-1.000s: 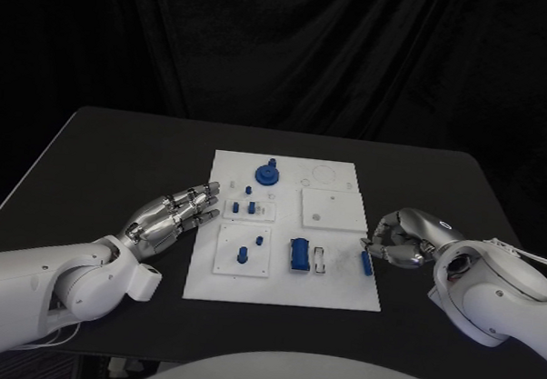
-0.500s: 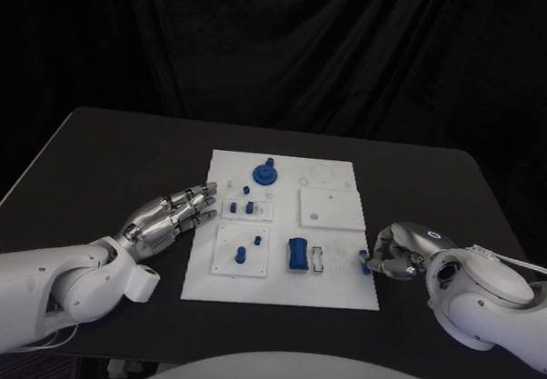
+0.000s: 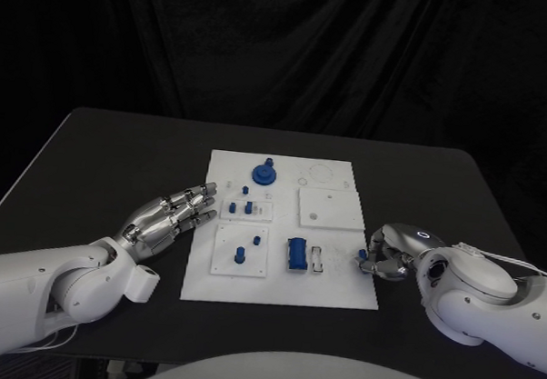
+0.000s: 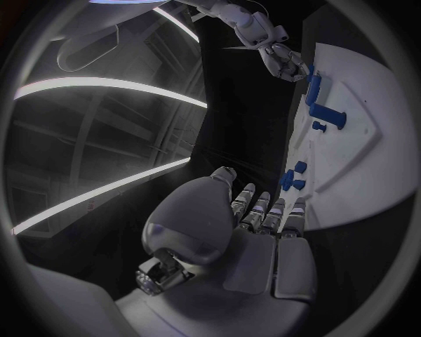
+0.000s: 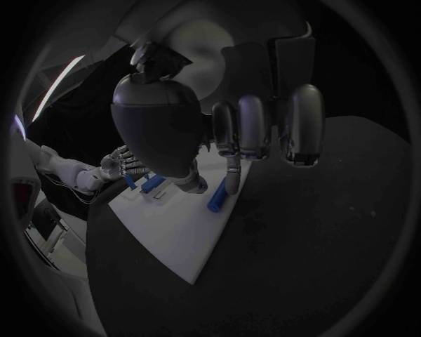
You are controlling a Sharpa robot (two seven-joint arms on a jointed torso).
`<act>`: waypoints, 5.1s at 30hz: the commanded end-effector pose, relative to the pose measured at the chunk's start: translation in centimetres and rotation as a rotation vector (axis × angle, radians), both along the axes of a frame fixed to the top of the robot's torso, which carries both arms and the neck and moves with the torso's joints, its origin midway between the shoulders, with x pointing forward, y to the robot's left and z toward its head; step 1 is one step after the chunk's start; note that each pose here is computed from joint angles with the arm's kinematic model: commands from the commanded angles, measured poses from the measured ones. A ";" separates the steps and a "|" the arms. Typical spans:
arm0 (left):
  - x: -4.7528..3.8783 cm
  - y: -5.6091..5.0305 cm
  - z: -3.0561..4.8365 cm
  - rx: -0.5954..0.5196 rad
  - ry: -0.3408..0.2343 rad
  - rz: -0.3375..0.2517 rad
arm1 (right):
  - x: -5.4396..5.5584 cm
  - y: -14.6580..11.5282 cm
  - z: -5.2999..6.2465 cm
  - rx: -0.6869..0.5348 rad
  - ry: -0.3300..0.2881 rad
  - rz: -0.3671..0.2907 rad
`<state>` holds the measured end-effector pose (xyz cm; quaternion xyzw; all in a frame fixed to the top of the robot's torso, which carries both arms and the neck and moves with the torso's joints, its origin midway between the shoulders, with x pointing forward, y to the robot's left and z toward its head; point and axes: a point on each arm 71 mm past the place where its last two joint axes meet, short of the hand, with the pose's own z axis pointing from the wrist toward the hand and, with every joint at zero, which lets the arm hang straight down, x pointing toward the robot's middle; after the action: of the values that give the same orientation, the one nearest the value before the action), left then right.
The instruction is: Assemble the parts on the task board
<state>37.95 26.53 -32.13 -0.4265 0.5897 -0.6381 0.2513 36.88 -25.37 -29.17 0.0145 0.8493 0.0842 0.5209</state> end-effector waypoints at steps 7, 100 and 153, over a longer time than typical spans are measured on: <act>0.00 -0.1 0.26 -0.040 -0.034 0.002 | 0.0 1.1 -0.8 -0.007 0.017 0.043; -0.34 -0.5 -0.49 -0.041 -0.001 -0.018 | -0.5 5.5 -2.6 0.439 0.156 -0.105; -0.59 -0.2 -0.79 -0.035 0.008 -0.012 | -2.3 4.2 -2.4 0.453 0.186 -0.094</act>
<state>37.41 26.46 -33.04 -0.4315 0.5916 -0.6381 0.2381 34.60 -21.10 -31.48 0.1743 0.8529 0.2484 0.4248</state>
